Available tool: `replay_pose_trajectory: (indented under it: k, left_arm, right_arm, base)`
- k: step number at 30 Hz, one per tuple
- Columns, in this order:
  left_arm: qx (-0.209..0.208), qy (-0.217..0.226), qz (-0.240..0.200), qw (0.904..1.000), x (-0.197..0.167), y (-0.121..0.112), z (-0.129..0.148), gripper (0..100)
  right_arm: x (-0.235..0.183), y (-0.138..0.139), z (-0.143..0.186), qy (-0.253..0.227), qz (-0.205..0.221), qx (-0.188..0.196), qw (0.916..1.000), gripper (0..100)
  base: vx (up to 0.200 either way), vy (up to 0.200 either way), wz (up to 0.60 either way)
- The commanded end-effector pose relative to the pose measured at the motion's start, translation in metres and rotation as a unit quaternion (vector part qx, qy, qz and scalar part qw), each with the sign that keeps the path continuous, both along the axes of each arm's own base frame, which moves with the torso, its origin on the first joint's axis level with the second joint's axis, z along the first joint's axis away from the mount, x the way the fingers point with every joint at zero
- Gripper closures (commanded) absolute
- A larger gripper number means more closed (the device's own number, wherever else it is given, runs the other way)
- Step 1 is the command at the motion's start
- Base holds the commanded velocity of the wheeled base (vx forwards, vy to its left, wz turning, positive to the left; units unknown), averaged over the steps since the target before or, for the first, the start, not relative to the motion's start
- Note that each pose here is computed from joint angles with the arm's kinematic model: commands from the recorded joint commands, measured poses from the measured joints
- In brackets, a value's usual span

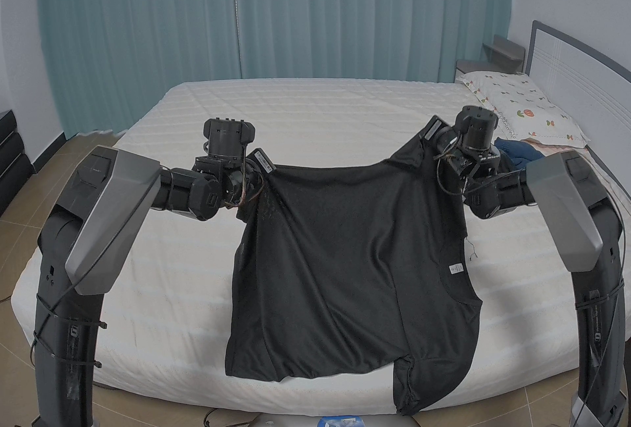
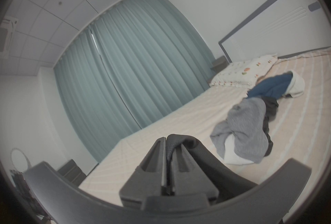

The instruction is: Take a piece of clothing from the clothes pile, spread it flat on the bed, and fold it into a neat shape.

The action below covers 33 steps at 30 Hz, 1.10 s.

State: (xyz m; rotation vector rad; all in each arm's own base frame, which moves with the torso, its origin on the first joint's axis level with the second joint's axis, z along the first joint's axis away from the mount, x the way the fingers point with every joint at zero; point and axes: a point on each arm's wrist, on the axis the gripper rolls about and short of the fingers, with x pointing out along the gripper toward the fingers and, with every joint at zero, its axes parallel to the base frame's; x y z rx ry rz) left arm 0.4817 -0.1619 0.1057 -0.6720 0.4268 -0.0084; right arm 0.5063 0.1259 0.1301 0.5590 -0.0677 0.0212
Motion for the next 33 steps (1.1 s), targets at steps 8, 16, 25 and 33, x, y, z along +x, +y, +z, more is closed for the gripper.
replay_pose_trajectory:
  k: [8,16,25,33]
  left_arm:
    - [0.021,0.06,-0.003,0.998,0.009,-0.006,-0.067,0]
    - [0.042,0.078,0.026,0.9957,0.014,-0.003,-0.096,0]
    - [0.046,0.187,0.014,0.9812,-0.012,0.026,-0.089,0]
    - [0.015,0.159,0.008,0.9871,-0.023,0.046,-0.037,0]
  right_arm:
    - [0.011,0.005,-0.108,0.11,-0.012,-0.035,0.9933,0]
    - [0.0,-0.006,-0.165,0.189,-0.017,-0.068,0.9795,0]
    - [-0.014,-0.049,-0.128,0.223,-0.009,-0.057,0.9732,0]
    - [-0.041,-0.074,-0.085,0.222,-0.001,0.003,0.975,0]
  base:
    - [0.0,0.0,0.0]
    - [0.0,0.0,0.0]
    - [0.0,0.0,0.0]
    - [0.0,0.0,0.0]
